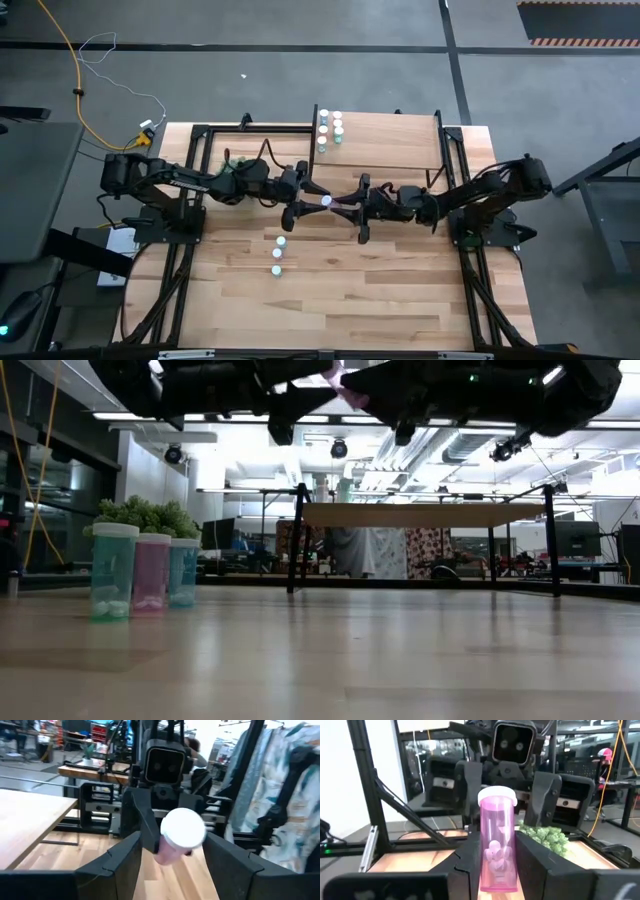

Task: Pick and place medicine bottles onto shelf by color
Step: Put the transparent pink medicine bottle on the shelf

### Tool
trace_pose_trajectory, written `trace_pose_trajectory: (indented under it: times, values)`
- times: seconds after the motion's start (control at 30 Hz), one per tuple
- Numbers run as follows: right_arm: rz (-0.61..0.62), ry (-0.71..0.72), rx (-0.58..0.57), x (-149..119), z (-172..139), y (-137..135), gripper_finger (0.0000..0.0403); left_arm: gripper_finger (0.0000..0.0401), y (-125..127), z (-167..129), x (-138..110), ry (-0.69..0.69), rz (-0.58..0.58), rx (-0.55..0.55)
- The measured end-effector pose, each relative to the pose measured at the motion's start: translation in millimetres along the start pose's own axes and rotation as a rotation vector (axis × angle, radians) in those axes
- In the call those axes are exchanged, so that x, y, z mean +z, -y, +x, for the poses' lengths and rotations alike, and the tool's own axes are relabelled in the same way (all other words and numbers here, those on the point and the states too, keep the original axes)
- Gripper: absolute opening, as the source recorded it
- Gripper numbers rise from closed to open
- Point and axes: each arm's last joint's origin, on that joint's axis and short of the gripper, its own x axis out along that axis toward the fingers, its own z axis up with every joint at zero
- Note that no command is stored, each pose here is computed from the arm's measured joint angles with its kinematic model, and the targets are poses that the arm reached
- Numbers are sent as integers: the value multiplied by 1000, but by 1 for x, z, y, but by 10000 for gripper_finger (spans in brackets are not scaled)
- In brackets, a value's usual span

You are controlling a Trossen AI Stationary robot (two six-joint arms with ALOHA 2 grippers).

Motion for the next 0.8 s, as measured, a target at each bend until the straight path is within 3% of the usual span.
trace_pose_trajectory:
  times: [0.3, 0.5, 0.8]
  values:
    - [5, 23, 19, 11, -4, -4, 89, 200, 8, 3, -2, 7, -11, 20]
    - [11, 31, 21, 8, -3, -4, 89, 200, 19, 9, 0, 115, 12, 10]
    - [17, 50, 24, 4, 0, -5, 89, 200, 24, 13, -4, 132, 46, 91]
